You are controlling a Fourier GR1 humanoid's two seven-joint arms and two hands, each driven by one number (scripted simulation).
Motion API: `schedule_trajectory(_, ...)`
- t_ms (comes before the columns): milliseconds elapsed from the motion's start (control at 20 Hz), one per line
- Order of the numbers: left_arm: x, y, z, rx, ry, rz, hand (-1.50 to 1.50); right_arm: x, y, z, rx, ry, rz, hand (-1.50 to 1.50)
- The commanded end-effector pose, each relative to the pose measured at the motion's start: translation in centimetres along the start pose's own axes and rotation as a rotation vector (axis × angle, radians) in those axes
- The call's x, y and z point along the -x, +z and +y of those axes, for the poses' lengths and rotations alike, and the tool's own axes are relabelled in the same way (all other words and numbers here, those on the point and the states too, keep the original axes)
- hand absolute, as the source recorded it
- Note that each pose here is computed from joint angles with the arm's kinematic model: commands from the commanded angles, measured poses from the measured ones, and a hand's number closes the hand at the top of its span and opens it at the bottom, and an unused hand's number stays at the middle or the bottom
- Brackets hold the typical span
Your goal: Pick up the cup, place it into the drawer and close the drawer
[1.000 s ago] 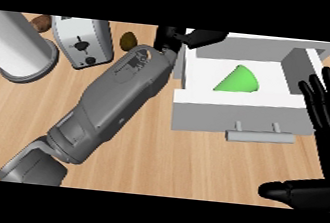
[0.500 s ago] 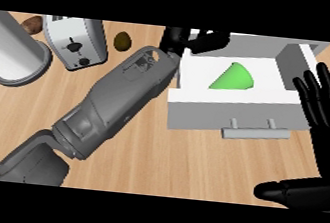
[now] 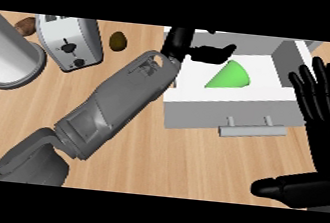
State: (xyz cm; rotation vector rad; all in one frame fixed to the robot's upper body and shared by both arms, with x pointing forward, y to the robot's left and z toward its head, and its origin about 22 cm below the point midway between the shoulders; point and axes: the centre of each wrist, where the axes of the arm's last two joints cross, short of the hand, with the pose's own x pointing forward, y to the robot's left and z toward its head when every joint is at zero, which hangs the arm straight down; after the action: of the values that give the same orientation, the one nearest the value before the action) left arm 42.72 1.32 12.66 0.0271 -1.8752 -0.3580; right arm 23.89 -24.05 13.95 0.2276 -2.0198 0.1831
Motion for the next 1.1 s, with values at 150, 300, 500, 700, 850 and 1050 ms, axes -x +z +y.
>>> schedule_trajectory(150, -1.1, -0.1, -0.5, -0.014, 0.101, -0.046, -1.5, -0.6, -0.6, 0.4, -0.023, -0.056, -0.035, -1.5)
schedule_trajectory(300, -1.5, 0.3, -1.0, 0.015, 0.192, -0.075, -1.5, 0.5, -0.3, -1.9, 0.014, -0.068, -0.014, -1.5)
schedule_trajectory(500, -1.0, -0.2, 0.1, -0.019, 0.292, -0.153, -1.5, -1.4, 0.9, -1.7, -0.025, -0.093, -0.013, -1.5)
schedule_trajectory(700, -2.9, -0.2, -0.5, -0.01, 0.363, -0.135, -1.5, -1.2, 1.9, -1.8, -0.035, -0.091, -0.004, 1.5)
schedule_trajectory(850, -2.2, 0.7, 0.0, -0.059, 0.376, -0.108, -1.5, -2.1, 2.6, -3.0, -0.097, -0.02, 0.016, 1.5)
schedule_trajectory(1050, -1.6, 1.0, 4.4, -0.106, 0.424, -0.116, -1.5, -2.6, 2.2, -2.9, -0.19, 0.162, 0.074, 1.5)
